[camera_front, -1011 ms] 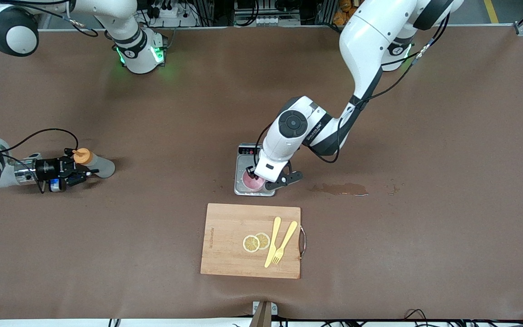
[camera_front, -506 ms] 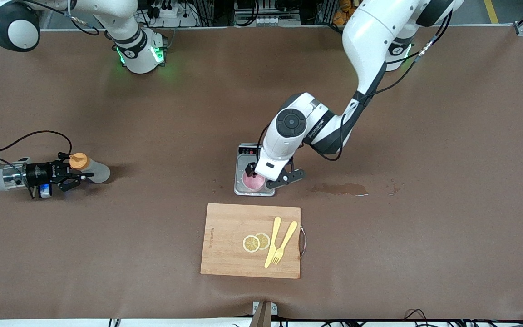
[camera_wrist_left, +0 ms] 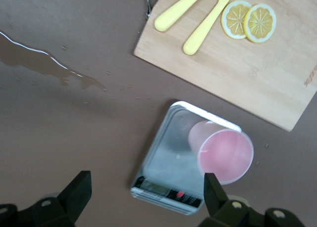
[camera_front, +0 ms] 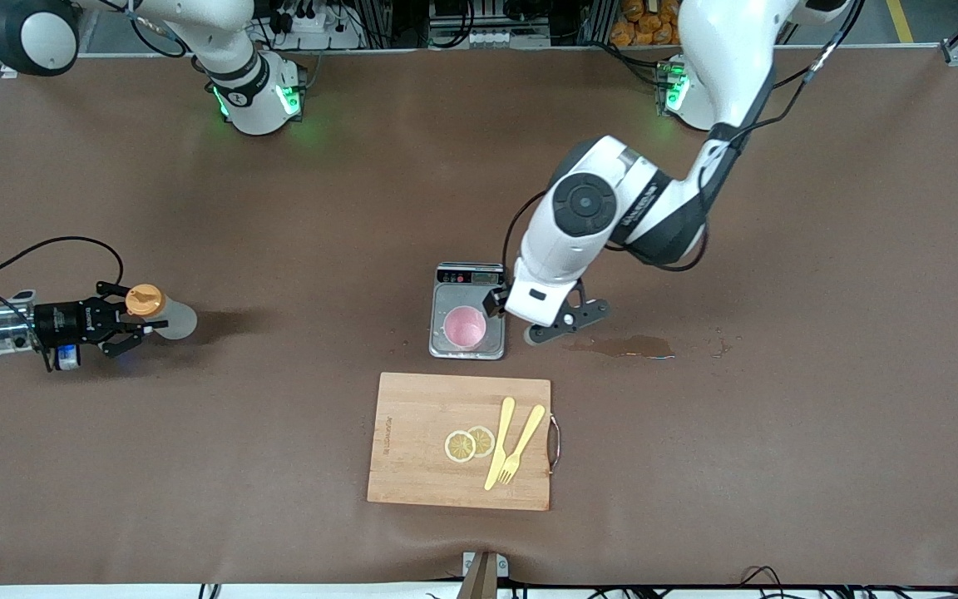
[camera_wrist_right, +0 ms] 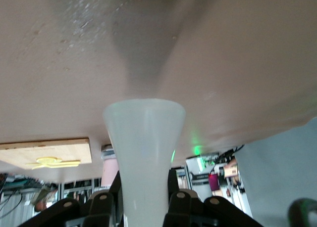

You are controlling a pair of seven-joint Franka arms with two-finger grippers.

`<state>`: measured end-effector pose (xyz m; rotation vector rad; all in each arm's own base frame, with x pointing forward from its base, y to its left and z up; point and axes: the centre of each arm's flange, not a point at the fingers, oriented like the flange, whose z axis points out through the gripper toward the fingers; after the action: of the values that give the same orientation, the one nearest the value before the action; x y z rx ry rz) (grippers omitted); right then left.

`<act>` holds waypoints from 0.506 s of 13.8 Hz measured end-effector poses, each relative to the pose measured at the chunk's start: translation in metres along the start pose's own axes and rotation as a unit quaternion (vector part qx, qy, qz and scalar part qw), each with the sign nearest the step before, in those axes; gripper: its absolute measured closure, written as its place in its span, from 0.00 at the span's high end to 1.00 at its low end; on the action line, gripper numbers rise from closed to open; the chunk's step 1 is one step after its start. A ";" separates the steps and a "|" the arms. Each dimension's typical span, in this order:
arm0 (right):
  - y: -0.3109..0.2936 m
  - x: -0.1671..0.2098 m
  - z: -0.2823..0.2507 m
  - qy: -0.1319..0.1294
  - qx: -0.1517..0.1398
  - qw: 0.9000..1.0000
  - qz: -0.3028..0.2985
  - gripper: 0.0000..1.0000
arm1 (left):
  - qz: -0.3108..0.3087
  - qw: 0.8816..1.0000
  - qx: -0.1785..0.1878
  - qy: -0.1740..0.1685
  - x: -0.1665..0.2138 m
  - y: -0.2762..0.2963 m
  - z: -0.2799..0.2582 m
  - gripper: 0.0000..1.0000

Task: Add sauce to pink cup with both arms
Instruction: 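Raise the left gripper away while the right gripper lifts the bottle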

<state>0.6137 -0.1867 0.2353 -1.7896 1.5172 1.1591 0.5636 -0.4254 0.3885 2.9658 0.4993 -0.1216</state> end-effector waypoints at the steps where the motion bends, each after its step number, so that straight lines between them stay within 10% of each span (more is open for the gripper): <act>1: -0.008 -0.021 -0.001 0.024 -0.005 1.000 0.005 0.37 | 0.020 1.000 -0.002 -0.008 0.007 -0.010 -0.014 1.00; 7: -0.044 -0.148 0.019 0.106 -0.010 0.993 0.051 0.37 | 0.120 0.992 0.024 -0.039 0.064 -0.106 -0.055 1.00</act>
<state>0.6493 -0.0840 0.3464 -1.9189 1.7399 1.0625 0.5919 -0.2981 0.4245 3.0250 0.1284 -0.2256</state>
